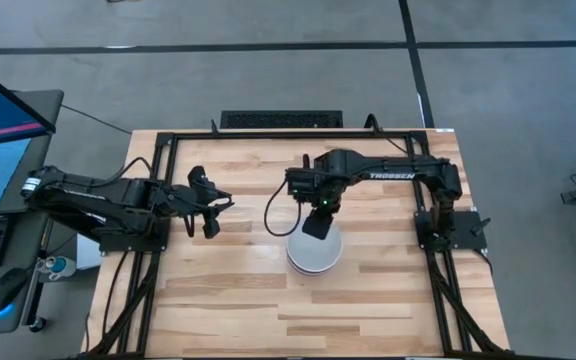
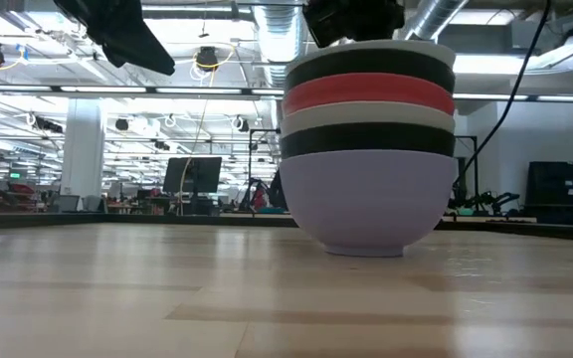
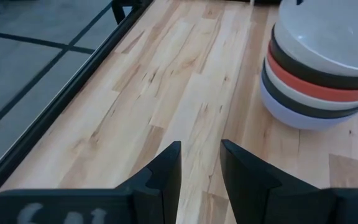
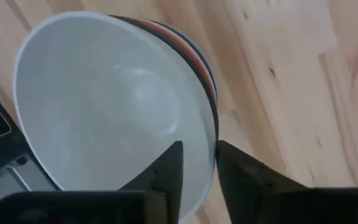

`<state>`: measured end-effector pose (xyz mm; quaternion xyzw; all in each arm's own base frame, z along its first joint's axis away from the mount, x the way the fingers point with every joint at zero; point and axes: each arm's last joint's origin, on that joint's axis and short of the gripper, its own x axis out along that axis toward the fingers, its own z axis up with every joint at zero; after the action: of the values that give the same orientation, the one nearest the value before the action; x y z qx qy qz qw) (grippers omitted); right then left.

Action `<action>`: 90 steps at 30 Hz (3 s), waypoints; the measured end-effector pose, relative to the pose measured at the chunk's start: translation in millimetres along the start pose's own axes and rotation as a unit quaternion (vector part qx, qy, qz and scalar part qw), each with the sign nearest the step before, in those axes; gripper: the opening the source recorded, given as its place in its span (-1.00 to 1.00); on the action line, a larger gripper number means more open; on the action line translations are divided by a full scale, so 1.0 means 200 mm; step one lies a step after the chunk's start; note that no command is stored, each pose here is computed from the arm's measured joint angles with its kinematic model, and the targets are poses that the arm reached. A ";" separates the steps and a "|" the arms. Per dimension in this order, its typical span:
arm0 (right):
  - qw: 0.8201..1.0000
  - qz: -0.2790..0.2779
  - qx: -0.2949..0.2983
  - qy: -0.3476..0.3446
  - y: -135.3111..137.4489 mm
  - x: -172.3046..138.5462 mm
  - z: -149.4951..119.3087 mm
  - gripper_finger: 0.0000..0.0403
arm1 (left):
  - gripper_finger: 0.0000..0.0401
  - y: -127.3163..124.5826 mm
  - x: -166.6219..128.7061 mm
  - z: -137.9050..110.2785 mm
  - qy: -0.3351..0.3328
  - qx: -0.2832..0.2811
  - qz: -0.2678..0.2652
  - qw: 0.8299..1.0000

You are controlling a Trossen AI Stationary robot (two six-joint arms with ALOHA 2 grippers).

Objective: Nest bowls inside each other
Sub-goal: Stack the white bowl on top of the black bowl, then return to Home Position

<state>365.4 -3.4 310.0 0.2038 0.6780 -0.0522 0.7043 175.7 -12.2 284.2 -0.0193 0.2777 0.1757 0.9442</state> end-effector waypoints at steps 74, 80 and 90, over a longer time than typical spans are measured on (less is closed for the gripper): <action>0.999 -0.035 0.000 -0.018 0.03 -0.04 0.05 -0.97 | -0.49 0.00 0.00 -0.01 0.011 -0.018 -0.005 1.000; 0.999 -0.023 -0.011 0.020 0.09 0.06 0.07 -0.95 | -0.49 0.00 0.00 -0.01 0.012 -0.018 -0.005 1.000; 1.000 -0.022 -0.016 0.010 0.11 0.04 0.05 -0.86 | -0.49 0.00 0.00 -0.02 0.020 -0.010 -0.002 1.000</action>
<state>383.7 13.7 306.4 0.1781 0.6903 -0.0550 0.6991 173.3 -12.2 280.9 -0.0331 0.2950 0.1759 0.9386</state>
